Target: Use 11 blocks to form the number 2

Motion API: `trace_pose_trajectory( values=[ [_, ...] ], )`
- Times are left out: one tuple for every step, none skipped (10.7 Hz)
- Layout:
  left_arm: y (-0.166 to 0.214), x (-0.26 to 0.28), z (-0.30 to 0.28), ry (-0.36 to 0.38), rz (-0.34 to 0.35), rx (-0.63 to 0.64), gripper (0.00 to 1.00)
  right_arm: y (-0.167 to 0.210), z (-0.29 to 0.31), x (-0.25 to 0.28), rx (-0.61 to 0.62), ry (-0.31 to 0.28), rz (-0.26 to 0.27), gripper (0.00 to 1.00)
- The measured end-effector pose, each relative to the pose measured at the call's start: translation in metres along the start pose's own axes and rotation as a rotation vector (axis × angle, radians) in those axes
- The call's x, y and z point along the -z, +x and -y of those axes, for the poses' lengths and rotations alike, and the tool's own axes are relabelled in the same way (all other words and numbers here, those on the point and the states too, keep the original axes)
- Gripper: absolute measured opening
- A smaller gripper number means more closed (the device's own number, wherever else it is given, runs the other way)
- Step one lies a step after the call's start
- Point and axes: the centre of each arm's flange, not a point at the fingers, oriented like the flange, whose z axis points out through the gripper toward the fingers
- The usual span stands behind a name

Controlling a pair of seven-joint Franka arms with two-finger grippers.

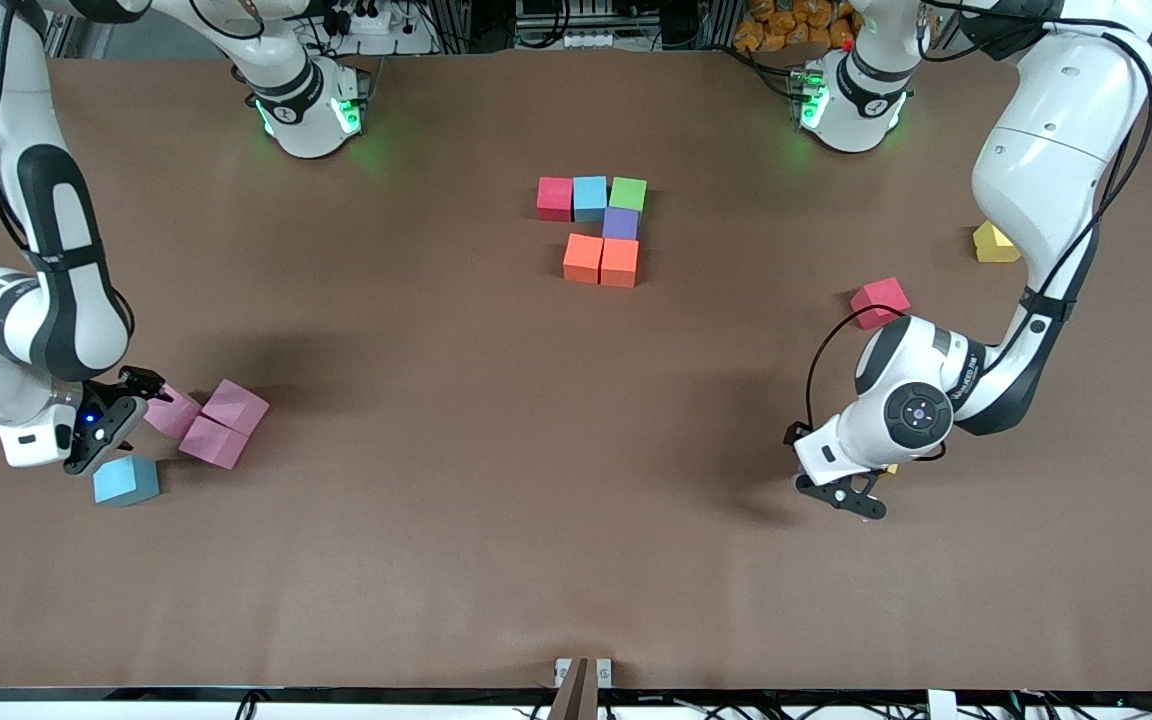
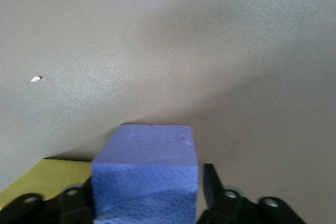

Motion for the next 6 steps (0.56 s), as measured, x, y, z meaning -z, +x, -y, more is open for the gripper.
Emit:
trace_pose_trajectory(
  values=[
    [0.000, 0.001, 0.001, 0.001, 0.000, 0.002, 0.61, -0.004, -0.001, -0.007, 0.007, 0.008, 0.004, 1.00],
    [0.000, 0.002, 0.001, 0.002, 0.002, 0.003, 0.59, -0.007, -0.001, -0.013, 0.004, 0.018, 0.006, 1.00],
    [0.000, 0.006, 0.001, 0.006, 0.005, 0.003, 0.59, -0.008, 0.000, -0.019, -0.005, 0.032, 0.002, 1.00],
    [0.000, 0.013, -0.002, 0.006, 0.003, -0.001, 0.59, -0.008, 0.002, -0.025, -0.013, 0.049, -0.004, 1.00],
    [0.002, 0.025, -0.014, -0.001, 0.000, -0.005, 0.59, -0.008, 0.005, -0.028, -0.016, 0.061, -0.006, 1.00],
    [0.003, 0.042, -0.034, -0.018, -0.002, 0.013, 0.59, -0.008, 0.006, -0.030, -0.021, 0.070, -0.009, 1.00]
  ],
)
